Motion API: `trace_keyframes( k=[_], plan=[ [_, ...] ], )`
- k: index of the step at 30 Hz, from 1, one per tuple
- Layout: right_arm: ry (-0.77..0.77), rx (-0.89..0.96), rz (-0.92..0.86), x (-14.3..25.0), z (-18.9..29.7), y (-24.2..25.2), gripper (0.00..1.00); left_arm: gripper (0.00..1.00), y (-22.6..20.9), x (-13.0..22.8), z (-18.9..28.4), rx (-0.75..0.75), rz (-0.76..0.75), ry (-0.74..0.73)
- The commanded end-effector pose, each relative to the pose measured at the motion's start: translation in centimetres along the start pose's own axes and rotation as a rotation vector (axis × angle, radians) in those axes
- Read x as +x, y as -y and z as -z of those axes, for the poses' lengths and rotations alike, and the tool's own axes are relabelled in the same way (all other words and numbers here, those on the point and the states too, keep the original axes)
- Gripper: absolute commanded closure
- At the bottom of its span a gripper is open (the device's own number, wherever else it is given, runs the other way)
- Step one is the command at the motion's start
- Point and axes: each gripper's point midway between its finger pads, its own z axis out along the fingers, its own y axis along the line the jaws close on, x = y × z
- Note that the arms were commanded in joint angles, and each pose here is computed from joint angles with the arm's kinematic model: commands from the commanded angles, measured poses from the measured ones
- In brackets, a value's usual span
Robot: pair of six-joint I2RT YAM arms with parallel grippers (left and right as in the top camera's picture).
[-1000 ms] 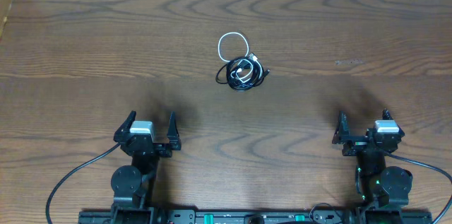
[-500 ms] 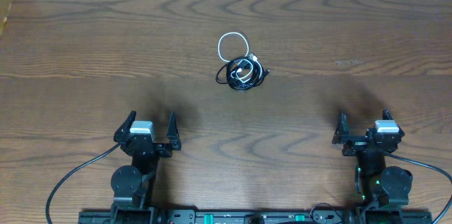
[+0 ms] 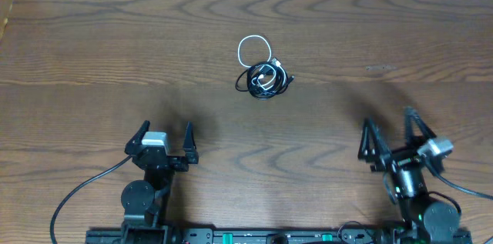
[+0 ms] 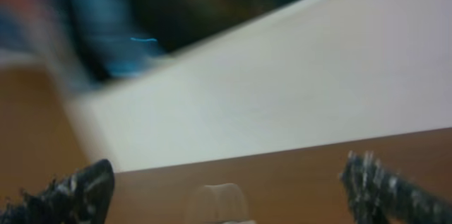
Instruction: Untangle cables
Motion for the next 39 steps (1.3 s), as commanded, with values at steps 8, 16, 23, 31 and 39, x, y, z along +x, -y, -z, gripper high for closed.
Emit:
trace_keyframes(
  k=[8, 16, 23, 31, 39],
  plan=[
    [-0.064, -0.263, -0.487, -1.3, 0.7, -5.2, 0.01, 0.02, 0.8, 1.4, -0.1, 0.040, 0.455, -0.055],
    [-0.024, -0.145, -0.179, -5.5, -0.2, -5.5, 0.01, 0.02, 3.8, -1.9, 0.6, 0.231, 0.514, 0.002],
    [-0.328, -0.007, -0.059, -4.8, -3.0, -4.5, 0.01, 0.02, 4.3, -7.3, 1.9, 0.233, 0.379, 0.011],
    [-0.765, -0.154, -0.117, -0.8, -7.9, -6.2, 0.01, 0.02, 5.6, -6.6, -1.1, 0.216, 0.352, -0.443],
    [-1.241, -0.032, -0.115, 8.5, -10.6, -6.4, 0.01, 0.03, 9.1, -2.7, -3.1, 0.337, 0.512, -0.987]
  ],
)
